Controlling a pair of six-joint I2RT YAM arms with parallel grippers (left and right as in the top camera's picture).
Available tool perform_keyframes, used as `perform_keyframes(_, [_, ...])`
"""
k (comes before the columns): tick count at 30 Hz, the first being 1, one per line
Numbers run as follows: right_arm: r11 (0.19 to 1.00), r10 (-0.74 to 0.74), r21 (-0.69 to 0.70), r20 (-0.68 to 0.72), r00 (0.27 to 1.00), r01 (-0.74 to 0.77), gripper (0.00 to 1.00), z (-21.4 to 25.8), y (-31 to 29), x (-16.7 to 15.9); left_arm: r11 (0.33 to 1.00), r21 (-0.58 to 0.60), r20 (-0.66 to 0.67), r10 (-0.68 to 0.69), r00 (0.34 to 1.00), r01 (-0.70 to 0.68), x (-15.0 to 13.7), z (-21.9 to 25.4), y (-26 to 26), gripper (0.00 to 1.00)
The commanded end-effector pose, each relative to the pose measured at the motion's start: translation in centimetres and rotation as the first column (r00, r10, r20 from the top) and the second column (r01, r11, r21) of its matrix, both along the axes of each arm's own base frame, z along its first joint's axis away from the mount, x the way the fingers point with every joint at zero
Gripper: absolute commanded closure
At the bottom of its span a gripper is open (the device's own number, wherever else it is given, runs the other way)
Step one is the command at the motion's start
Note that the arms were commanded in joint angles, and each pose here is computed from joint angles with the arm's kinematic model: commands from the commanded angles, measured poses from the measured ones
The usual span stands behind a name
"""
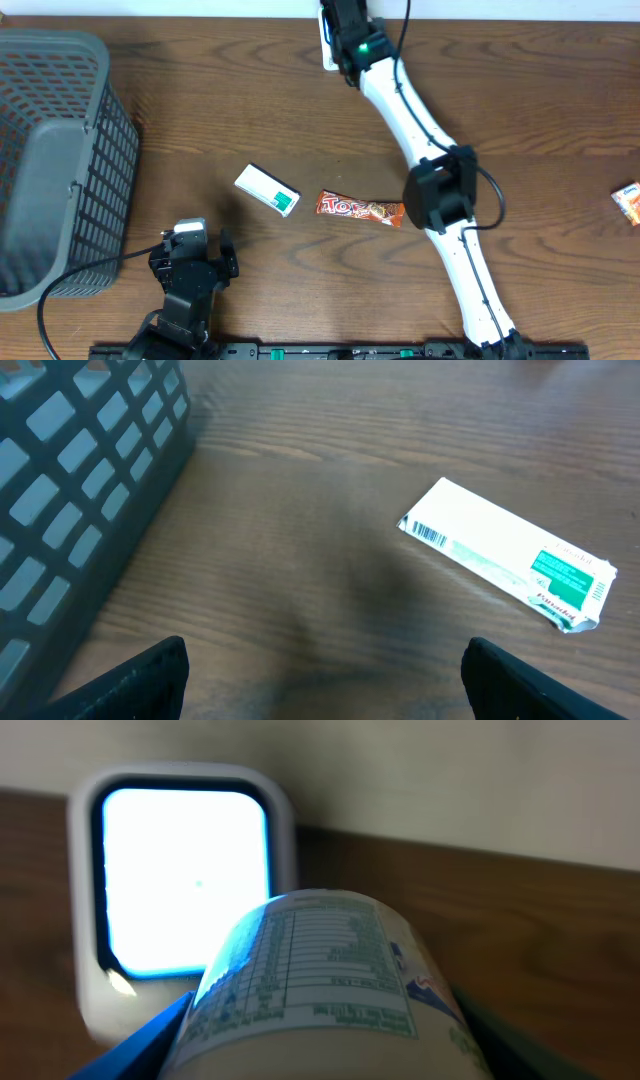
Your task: Scan the item barcode
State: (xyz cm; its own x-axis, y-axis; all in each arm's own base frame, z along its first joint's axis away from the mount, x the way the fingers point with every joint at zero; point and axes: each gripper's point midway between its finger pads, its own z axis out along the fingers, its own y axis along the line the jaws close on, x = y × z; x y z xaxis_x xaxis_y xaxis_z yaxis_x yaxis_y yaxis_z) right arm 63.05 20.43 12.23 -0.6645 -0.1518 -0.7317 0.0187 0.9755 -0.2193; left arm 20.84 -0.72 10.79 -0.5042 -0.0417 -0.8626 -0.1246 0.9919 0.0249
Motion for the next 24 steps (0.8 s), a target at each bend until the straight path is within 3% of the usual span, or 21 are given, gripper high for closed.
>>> perform_keyframes(1, [0.994, -0.113, 0.02, 0.084, 0.99, 0.112, 0.43, 10.2, -6.1, -1.4, 1.0, -0.004, 0.012, 0.018, 1.0, -0.018, 0.0, 0.2, 0.3, 0.12])
perform_keyframes(7, [0.944, -0.328, -0.002, -0.109, 0.938, 0.33, 0.43, 7.0, -15.5, -4.3, 1.0, -0.004, 0.012, 0.018, 1.0, -0.018, 0.0, 0.2, 0.3, 0.13])
perform_keyframes(12, [0.852, -0.515, -0.038, -0.245, 0.822, 0.522, 0.45, 4.0, -25.1, -7.1, 1.0, -0.004, 0.012, 0.019, 1.0, -0.019, 0.0, 0.2, 0.3, 0.12])
perform_keyframes(24, [0.641, -0.665, -0.07, -0.548, 0.508, 0.764, 0.44, -5.2, -40.9, -16.2, 1.0, -0.004, 0.011, 0.018, 1.0, -0.018, 0.0, 0.2, 0.3, 0.12])
